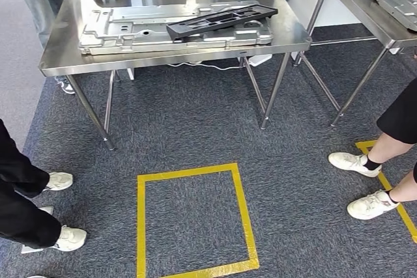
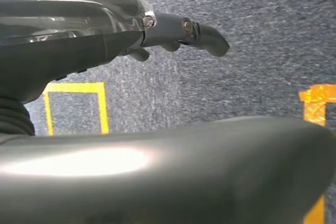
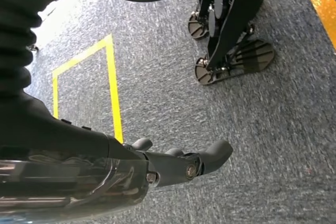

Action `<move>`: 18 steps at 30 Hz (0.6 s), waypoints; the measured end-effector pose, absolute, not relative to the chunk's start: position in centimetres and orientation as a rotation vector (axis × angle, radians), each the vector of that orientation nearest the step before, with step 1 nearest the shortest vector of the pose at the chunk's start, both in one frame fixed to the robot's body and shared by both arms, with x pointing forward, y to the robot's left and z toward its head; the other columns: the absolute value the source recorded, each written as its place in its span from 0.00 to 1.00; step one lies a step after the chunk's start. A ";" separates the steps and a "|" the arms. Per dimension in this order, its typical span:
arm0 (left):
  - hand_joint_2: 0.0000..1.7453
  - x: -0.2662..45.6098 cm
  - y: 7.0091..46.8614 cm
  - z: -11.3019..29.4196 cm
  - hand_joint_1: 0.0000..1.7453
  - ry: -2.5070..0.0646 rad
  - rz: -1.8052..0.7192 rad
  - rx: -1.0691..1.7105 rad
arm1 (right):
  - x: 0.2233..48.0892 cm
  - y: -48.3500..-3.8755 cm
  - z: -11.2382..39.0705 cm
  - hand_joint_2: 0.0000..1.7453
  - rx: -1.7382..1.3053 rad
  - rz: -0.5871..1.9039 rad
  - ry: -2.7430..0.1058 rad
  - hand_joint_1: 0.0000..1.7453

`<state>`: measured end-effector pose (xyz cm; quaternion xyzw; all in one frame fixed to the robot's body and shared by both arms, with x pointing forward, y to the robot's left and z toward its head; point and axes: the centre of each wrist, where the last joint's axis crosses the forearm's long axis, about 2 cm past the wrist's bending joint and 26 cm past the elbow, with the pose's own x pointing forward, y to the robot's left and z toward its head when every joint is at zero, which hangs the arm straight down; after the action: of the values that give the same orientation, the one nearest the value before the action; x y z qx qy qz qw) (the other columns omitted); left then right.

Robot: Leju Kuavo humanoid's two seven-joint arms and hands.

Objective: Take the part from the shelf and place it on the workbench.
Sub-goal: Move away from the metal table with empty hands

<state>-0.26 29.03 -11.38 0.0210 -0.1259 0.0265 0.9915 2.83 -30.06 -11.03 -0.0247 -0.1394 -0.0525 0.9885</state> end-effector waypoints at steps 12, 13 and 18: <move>1.00 0.0 29.1 -11.3 0.00 -0.285 -0.085 0.031 | 1.8 -29.6 -11.1 1.00 -0.026 0.058 -0.273 0.00; 1.00 0.1 29.1 -11.3 0.00 -0.298 -0.114 0.035 | 1.9 -29.6 -11.1 1.00 -0.028 0.087 -0.275 0.00; 1.00 0.6 29.6 -11.3 0.00 -0.331 -0.144 0.053 | 2.0 -30.0 -11.1 1.00 -0.041 0.116 -0.282 0.00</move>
<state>0.63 29.60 -11.25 0.0262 -0.1647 -0.0716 0.9834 2.00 -30.05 -11.06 -0.0203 -0.1404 0.0575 0.9882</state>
